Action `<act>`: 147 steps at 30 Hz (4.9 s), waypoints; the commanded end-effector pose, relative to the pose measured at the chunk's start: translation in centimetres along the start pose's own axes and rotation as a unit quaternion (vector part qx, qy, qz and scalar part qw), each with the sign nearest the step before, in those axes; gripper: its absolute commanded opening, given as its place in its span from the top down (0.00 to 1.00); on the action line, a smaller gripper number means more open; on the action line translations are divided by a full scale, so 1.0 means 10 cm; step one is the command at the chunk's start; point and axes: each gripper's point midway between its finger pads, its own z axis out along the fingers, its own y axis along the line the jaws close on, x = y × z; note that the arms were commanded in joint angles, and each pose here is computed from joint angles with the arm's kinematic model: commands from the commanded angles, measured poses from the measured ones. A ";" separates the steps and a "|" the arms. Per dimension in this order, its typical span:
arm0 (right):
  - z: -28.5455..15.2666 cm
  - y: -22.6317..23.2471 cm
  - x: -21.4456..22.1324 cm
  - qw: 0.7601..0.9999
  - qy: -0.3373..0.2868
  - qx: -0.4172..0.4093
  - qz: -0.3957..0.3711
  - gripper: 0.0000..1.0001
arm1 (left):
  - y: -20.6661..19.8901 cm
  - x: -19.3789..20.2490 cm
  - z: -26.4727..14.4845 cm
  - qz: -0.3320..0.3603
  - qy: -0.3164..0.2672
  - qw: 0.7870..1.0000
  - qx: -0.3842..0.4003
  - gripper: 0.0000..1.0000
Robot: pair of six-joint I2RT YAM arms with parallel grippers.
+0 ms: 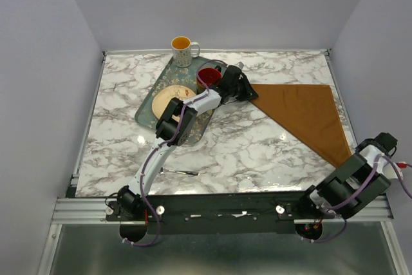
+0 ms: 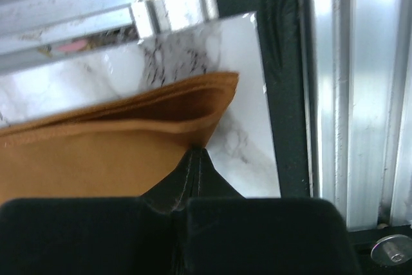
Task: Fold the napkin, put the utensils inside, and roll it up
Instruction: Grab a utensil with the right arm, then place the utensil onto the napkin
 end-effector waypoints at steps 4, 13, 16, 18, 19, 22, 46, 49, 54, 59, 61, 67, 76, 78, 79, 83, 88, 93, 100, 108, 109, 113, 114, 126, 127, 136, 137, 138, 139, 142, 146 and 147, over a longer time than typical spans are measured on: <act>-0.02 -0.03 -0.21 0.999 -0.033 -0.001 0.019 0.99 | -0.09 -0.01 -0.01 0.017 0.004 1.000 0.010 0.74; -1.11 0.73 -0.11 0.967 -0.134 -0.190 -0.100 0.99 | -0.94 -0.27 -0.56 0.053 -0.015 0.998 0.041 0.37; -1.48 1.06 0.26 0.936 -0.113 -0.281 -0.181 0.93 | -1.22 -0.47 -0.91 0.068 -0.046 0.996 0.038 0.31; -1.80 1.27 0.52 0.901 -0.114 -0.341 -0.244 0.87 | -1.39 -0.66 -1.25 0.071 -0.070 0.994 0.033 0.29; -2.07 1.39 0.83 0.863 -0.114 -0.393 -0.296 0.85 | -1.45 -0.74 -1.39 0.073 -0.081 0.993 0.035 0.28; -2.68 1.57 1.52 0.742 -0.116 -0.515 -0.414 0.74 | -1.51 -1.04 -2.04 0.092 -0.125 0.988 0.007 0.24; -3.57 -0.74 5.45 -0.053 0.066 -0.483 -0.872 0.27 | 0.11 -0.88 -5.82 0.056 -0.402 0.855 -0.325 0.13; -3.44 -0.82 5.59 -0.058 0.051 -0.461 -0.884 0.27 | 0.12 -0.92 -5.75 0.052 -0.392 0.862 -0.319 0.13; -3.20 -0.86 5.70 -0.068 0.036 -0.424 -0.902 0.26 | 0.08 -0.97 -5.74 0.052 -0.390 0.866 -0.309 0.13; -3.12 -0.78 5.85 -0.060 0.012 -0.424 -0.903 0.27 | 0.07 -0.95 -5.75 0.054 -0.392 0.865 -0.309 0.13; -3.09 -0.78 5.87 -0.062 0.013 -0.416 -0.907 0.28 | 0.07 -0.95 -5.77 0.057 -0.393 0.864 -0.311 0.13; -3.09 -0.85 5.97 -0.059 0.024 -0.417 -0.907 0.36 | 0.08 -0.95 -5.79 0.059 -0.395 0.861 -0.316 0.13; -2.87 -1.00 5.97 -0.055 0.021 -0.398 -0.915 0.49 | 0.10 -0.94 -5.78 0.058 -0.392 0.862 -0.317 0.13; -2.80 -0.97 5.99 -0.046 0.010 -0.390 -0.920 0.53 | 0.10 -0.94 -5.77 0.057 -0.392 0.862 -0.316 0.13; -2.78 -0.92 5.99 -0.036 -0.007 -0.387 -0.922 0.55 | 0.10 -0.94 -5.77 0.056 -0.391 0.863 -0.316 0.13; -2.77 -0.75 5.99 -0.007 -0.047 -0.383 -0.923 0.72 | 0.14 -0.93 -5.75 0.052 -0.388 0.863 -0.318 0.13; -3.15 -0.55 5.71 0.027 -0.092 -0.424 -0.901 0.99 | 0.07 -1.05 -5.85 0.060 -0.404 0.852 -0.329 0.13; -3.67 -0.27 4.96 0.064 -0.082 -0.493 -0.864 0.99 | -0.01 -1.22 -5.87 0.068 -0.409 0.847 -0.332 0.13; -3.37 0.67 3.63 0.167 -0.155 -0.487 -0.843 0.99 | 0.20 -1.19 -5.35 0.044 -0.347 0.884 -0.311 0.13; -2.30 1.83 2.42 0.272 -0.240 -0.385 -0.849 0.99 | -0.08 -0.98 -4.51 0.147 -0.231 0.929 -0.250 0.11; -2.19 1.90 2.40 0.273 -0.234 -0.381 -0.852 0.99 | -0.13 -0.91 -4.38 0.154 -0.211 0.935 -0.238 0.11; -1.72 2.11 2.14 0.305 -0.197 -0.356 -0.861 0.99 | -0.22 -0.71 -4.14 0.148 -0.181 0.953 -0.194 0.11; -1.67 2.12 2.11 0.307 -0.194 -0.354 -0.862 0.99 | -0.26 -0.68 -4.10 0.148 -0.174 0.956 -0.182 0.11; -1.35 2.14 2.11 0.252 -0.151 -0.371 -0.881 0.99 | -0.44 -0.28 -3.94 0.265 -0.129 0.936 -0.195 0.04; -1.31 2.14 2.12 0.249 -0.147 -0.367 -0.884 0.99 | -0.48 -0.28 -3.93 0.274 -0.128 0.933 -0.194 0.04; -1.22 2.12 2.04 0.259 -0.134 -0.368 -0.883 0.99 | -0.52 -0.16 -3.85 0.301 -0.116 0.926 -0.194 0.01; -1.22 2.11 2.03 0.259 -0.133 -0.372 -0.881 0.99 | -0.51 -0.15 -3.84 0.300 -0.114 0.927 -0.194 0.01; -1.21 2.11 2.03 0.259 -0.132 -0.372 -0.882 0.99 | -0.52 -0.15 -3.84 0.301 -0.114 0.927 -0.193 0.01; -1.20 2.10 2.03 0.259 -0.130 -0.372 -0.882 0.99 | -0.52 -0.15 -3.84 0.301 -0.114 0.927 -0.193 0.01; -1.16 2.08 2.06 0.258 -0.123 -0.372 -0.883 0.99 | -0.53 -0.14 -3.83 0.301 -0.112 0.928 -0.191 0.01; -1.16 2.03 2.06 0.264 -0.117 -0.376 -0.880 0.99 | -0.52 -0.13 -3.82 0.301 -0.108 0.928 -0.190 0.01; -1.16 2.03 2.06 0.266 -0.116 -0.374 -0.881 0.99 | -0.52 -0.12 -3.81 0.300 -0.106 0.929 -0.189 0.01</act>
